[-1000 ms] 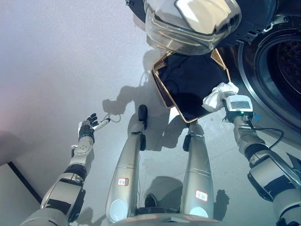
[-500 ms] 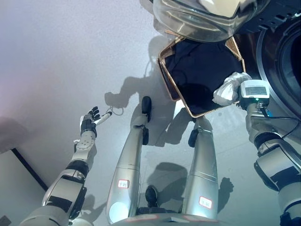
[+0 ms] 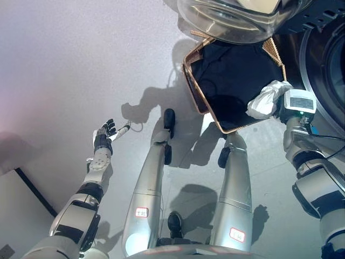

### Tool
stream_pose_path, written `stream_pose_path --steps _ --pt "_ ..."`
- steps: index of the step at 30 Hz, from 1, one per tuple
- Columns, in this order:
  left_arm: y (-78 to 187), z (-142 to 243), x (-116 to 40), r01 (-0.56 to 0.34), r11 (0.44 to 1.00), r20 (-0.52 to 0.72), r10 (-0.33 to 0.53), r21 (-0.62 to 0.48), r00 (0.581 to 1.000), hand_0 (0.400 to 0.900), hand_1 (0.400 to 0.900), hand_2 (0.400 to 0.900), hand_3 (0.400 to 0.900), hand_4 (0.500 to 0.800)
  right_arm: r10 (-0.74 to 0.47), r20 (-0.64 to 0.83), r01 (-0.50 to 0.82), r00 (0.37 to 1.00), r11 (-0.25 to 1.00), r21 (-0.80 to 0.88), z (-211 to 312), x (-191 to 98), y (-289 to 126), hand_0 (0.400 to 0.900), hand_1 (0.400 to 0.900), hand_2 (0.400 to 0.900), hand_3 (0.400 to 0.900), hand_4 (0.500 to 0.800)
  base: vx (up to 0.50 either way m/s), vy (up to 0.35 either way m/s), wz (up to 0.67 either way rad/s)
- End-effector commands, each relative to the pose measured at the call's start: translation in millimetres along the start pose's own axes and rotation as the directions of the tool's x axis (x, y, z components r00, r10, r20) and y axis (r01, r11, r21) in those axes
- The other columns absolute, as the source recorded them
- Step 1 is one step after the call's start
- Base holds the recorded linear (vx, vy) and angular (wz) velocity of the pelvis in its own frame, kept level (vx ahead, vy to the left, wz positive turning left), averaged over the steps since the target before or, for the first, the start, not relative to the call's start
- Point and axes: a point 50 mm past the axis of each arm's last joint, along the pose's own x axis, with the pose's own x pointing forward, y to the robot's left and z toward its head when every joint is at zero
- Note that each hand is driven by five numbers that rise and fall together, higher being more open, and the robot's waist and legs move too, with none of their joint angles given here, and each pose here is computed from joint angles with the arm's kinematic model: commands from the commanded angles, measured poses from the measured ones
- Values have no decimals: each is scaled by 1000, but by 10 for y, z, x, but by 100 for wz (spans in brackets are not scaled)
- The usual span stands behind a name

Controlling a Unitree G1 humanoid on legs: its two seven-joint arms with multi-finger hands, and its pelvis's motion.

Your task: Put the clothes in the basket into the washing machine.

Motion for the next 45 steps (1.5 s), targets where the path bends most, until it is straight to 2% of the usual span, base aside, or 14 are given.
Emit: stream_pose_path --steps 1,8,17,23,26,28,31,35,37,40,45 --pt "412 -431 -189 -154 988 -104 156 28 982 900 900 900 900 800 12 -8 -10 1000 985 173 56 -132 181 400 400 400 400 500 48 8 -11" --pt "546 -586 -241 -210 976 -175 217 56 960 900 900 900 900 800 52 21 -56 998 884 463 330 -260 319 400 400 400 400 500 32 8 -7" --pt "718 -676 -301 -258 962 -208 272 91 939 900 900 900 900 800 128 69 -145 989 826 545 444 -501 564 400 400 400 400 500 97 -4 -10" --pt "847 -816 -396 -284 951 -262 306 119 915 900 900 900 900 800 257 40 -235 966 793 562 369 -721 849 400 400 400 400 500 87 -6 -3" --pt "900 -898 -458 -292 947 -291 318 130 902 900 900 900 900 800 313 -20 -220 950 710 669 318 -830 963 400 400 400 400 500 91 2 -3" --pt "947 -955 -505 -303 943 -312 331 135 891 900 900 900 900 800 361 -54 -194 931 614 765 311 -905 1036 400 400 400 400 500 87 1 -3" --pt "1024 -1036 -578 -322 935 -343 353 146 870 900 900 900 900 800 422 -113 -70 899 394 917 305 -977 1099 400 400 400 400 500 88 1 -5" --pt "1102 -1135 -666 -339 928 -386 372 152 844 900 900 900 900 800 490 -121 39 863 175 984 304 -1037 1163 400 400 400 400 500 65 -13 -4" --pt "1127 -1161 -692 -336 929 -398 371 157 839 900 900 900 900 800 512 -108 72 852 91 993 303 -1032 1172 400 400 400 400 500 54 -31 -4" --pt "1122 -1203 -723 -322 933 -416 360 162 835 900 900 900 900 800 551 -157 264 820 -121 957 227 -1009 1175 400 400 400 400 500 44 -40 -5" --pt "1111 -1248 -753 -295 940 -438 340 170 832 900 900 900 900 800 562 -199 432 803 -318 844 79 -854 1073 400 400 400 400 500 19 -52 -6"
